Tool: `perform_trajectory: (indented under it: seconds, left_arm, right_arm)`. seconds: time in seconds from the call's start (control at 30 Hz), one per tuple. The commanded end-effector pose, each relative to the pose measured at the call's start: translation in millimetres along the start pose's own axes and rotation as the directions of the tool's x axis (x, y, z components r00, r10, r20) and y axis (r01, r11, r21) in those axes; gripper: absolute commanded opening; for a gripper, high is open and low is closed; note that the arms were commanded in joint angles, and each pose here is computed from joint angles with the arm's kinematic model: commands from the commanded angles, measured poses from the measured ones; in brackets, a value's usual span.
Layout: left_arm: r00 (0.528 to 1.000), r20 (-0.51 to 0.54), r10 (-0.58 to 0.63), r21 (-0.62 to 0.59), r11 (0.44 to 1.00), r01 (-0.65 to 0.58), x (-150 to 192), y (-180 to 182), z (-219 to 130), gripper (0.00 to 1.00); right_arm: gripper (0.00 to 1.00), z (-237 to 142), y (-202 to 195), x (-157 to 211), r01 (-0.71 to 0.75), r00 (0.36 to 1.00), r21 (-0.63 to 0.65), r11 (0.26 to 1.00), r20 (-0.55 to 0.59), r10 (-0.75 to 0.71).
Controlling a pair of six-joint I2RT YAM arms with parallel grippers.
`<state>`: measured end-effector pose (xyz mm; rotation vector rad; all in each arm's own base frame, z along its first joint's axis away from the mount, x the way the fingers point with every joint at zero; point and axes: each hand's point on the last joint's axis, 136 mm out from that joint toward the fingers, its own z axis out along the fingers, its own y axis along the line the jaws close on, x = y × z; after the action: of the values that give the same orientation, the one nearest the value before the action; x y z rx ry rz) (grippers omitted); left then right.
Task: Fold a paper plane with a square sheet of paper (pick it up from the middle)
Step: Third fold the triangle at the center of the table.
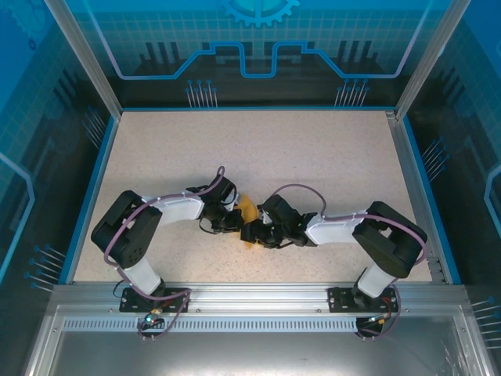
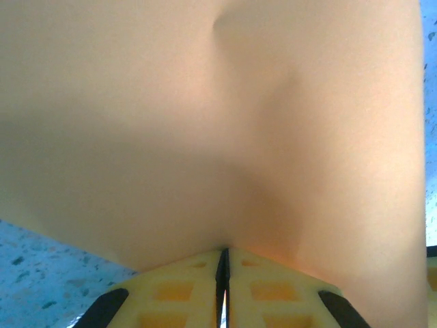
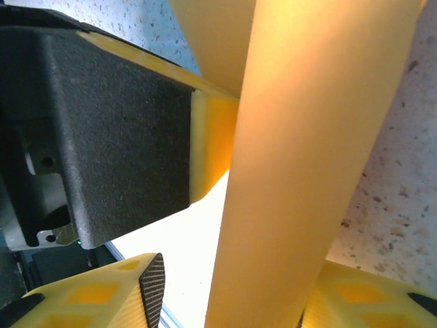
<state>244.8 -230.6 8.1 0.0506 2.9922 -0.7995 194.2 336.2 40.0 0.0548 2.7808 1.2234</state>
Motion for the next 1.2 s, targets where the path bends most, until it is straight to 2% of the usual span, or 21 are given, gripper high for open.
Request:
perform_trajectory:
  seconds: [0.0, 0.53, 0.9, 1.03, 1.17]
  left_arm:
    - [0.995, -0.093, -0.042, -0.143, 0.989, 0.029, 29.4, 45.9, 21.1, 0.12]
    - [0.992, -0.116, -0.043, -0.151, 0.988, 0.025, 33.5, 50.0, 24.4, 0.12]
    - [0.992, -0.121, -0.043, -0.149, 0.988, 0.025, 32.6, 49.9, 27.6, 0.12]
    - [0.992, -0.122, -0.042, -0.15, 0.988, 0.024, 33.0, 50.3, 27.2, 0.12]
    - [0.992, -0.121, -0.037, -0.143, 0.99, 0.02, 32.0, 47.7, 25.8, 0.11]
  right_arm:
    - [0.52, -7.2, 18.6, 1.5, -0.008, 1.0, -0.083, 0.997, 0.026, 0.01]
    - [0.52, -31.9, 2.7, -27.1, -0.048, 0.987, -0.095, 0.994, 0.146, 0.061]
    - [0.52, -43.5, 1.4, -37.7, -0.045, 0.984, -0.109, 0.993, 0.165, 0.063]
    - [0.51, -45.8, -7.9, -37.0, -0.057, 0.985, -0.071, 0.996, 0.161, 0.068]
    - [0.47, -54.5, -26.5, -34.2, -0.052, 0.986, 0.051, 0.997, 0.163, 0.043]
